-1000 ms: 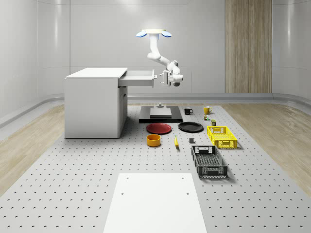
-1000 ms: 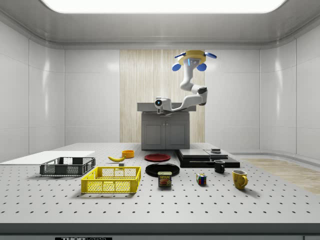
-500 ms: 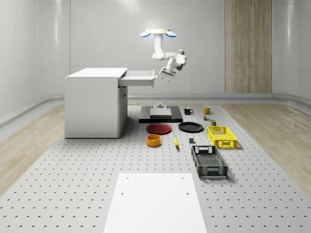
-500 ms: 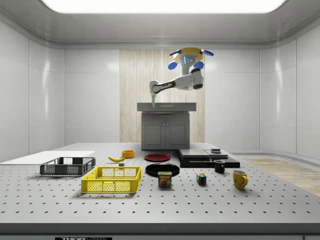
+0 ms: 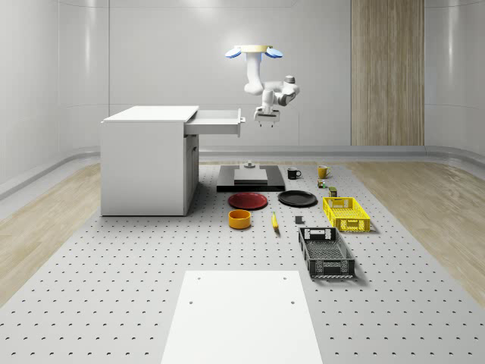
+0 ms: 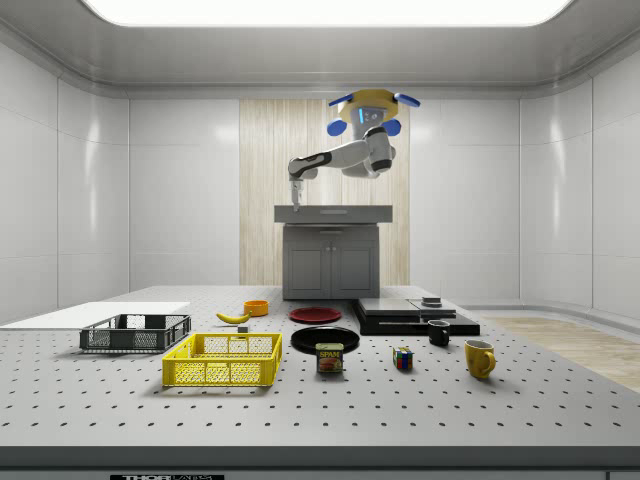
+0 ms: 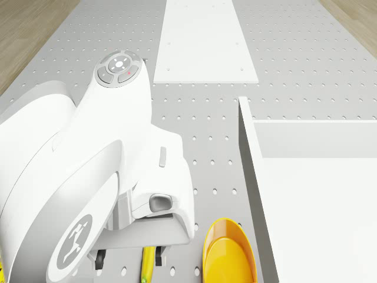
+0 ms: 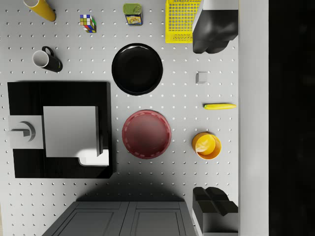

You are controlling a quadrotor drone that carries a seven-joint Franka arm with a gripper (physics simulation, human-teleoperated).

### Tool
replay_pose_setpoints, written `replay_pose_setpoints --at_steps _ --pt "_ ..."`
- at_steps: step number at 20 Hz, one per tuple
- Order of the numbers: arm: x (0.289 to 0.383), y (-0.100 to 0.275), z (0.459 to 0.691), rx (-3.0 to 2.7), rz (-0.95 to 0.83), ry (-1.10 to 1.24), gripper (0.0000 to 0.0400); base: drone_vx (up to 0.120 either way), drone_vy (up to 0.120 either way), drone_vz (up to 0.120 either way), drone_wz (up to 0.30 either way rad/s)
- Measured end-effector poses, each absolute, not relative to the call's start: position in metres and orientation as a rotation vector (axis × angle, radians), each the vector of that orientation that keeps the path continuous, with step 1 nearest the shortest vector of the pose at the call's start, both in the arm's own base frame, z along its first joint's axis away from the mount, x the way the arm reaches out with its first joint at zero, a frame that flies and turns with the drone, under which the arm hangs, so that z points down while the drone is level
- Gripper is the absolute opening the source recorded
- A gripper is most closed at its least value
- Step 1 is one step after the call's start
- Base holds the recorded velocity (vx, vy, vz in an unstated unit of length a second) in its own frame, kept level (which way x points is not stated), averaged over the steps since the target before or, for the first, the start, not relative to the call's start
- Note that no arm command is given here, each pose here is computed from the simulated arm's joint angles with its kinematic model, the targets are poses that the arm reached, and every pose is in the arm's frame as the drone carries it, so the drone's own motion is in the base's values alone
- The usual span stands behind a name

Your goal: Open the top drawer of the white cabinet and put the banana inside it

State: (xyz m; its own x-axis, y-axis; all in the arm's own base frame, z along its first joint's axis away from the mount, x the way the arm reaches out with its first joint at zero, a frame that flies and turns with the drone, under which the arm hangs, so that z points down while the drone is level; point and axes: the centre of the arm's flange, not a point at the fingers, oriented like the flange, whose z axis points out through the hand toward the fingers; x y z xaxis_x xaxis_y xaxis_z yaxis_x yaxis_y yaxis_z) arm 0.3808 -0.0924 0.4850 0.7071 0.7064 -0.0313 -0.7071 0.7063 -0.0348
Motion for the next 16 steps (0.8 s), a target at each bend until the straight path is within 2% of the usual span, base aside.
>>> replay_pose_setpoints --at_steps 8,16 --pt "0.3807 -0.089 0.4849 -0.013 0.785 0.004 0.04 0.12 0.12 0.005 0.0" --pt "0.3807 -0.0882 0.4848 -0.005 0.785 0.001 0.04 0.12 0.12 -0.12 0.0"
